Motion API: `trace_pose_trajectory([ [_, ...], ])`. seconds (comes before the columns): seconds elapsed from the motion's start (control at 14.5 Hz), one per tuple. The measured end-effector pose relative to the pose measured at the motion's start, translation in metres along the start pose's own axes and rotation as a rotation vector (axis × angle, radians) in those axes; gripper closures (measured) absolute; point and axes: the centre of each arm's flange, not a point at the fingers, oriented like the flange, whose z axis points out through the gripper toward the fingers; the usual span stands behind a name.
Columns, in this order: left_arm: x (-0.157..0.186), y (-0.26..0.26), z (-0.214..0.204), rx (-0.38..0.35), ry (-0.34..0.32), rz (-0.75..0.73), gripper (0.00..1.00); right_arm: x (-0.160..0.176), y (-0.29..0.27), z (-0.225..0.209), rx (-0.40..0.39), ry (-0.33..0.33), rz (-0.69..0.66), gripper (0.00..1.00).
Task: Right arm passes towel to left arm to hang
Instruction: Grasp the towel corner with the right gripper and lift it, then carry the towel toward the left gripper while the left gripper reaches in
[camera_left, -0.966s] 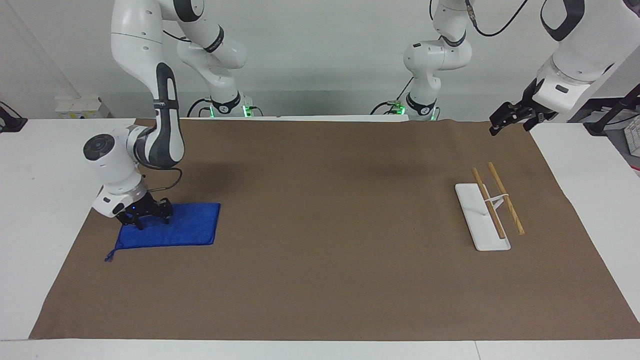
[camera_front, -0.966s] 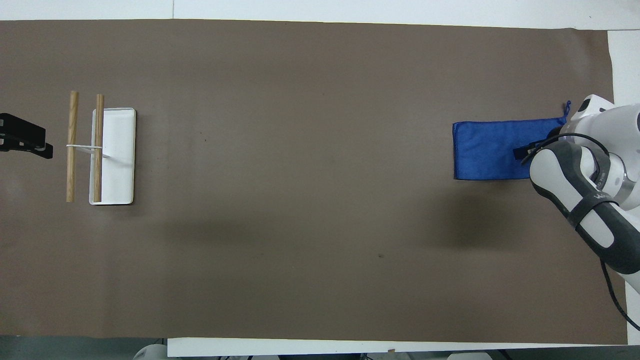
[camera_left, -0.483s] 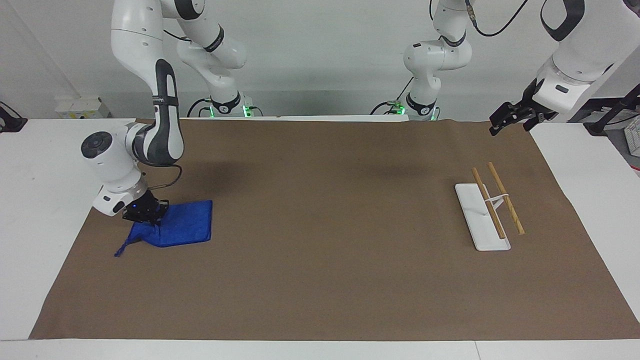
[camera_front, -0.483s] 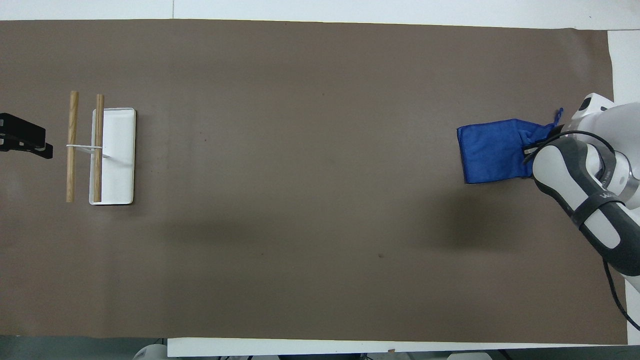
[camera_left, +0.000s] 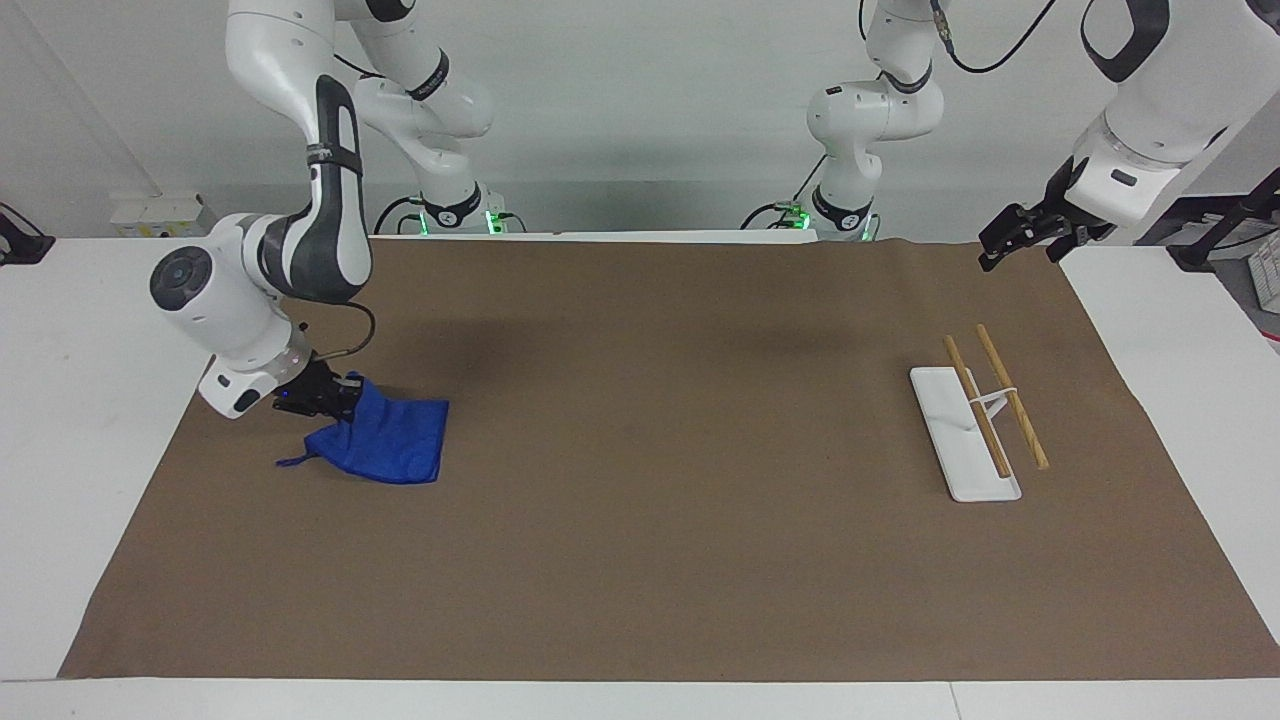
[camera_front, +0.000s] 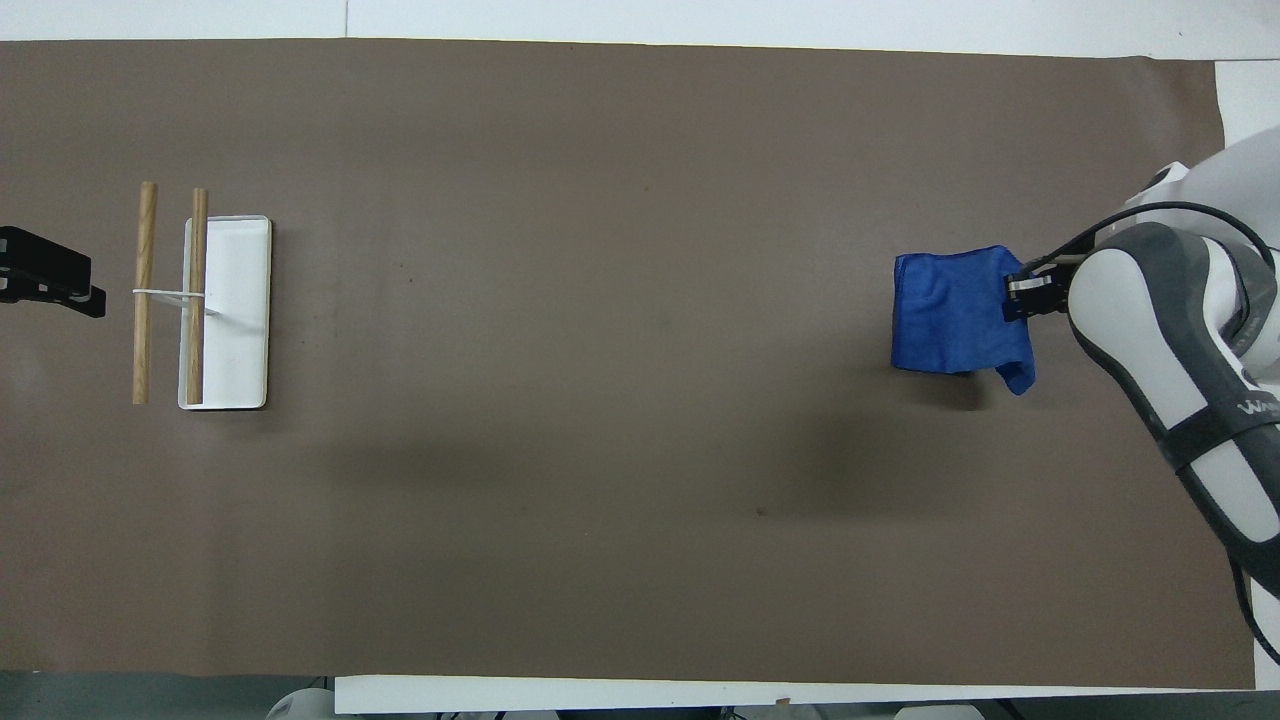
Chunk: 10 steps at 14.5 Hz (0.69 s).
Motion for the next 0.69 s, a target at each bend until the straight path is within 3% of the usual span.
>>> trace_pose_trajectory([
  [0.28, 0.000, 0.000, 0.000, 0.000, 0.000, 0.000, 0.00, -0.037, -0.160, -0.053, 0.018, -0.004, 0.264, 0.95],
  [0.55, 0.000, 0.000, 0.000, 0.000, 0.000, 0.000, 0.00, -0.070, -0.262, -0.067, 0.292, -0.129, 0.525, 0.95],
  [0.69, 0.000, 0.000, 0.000, 0.000, 0.000, -0.015, 0.00, -0.081, -0.306, -0.072, 0.391, -0.127, 0.640, 0.95],
])
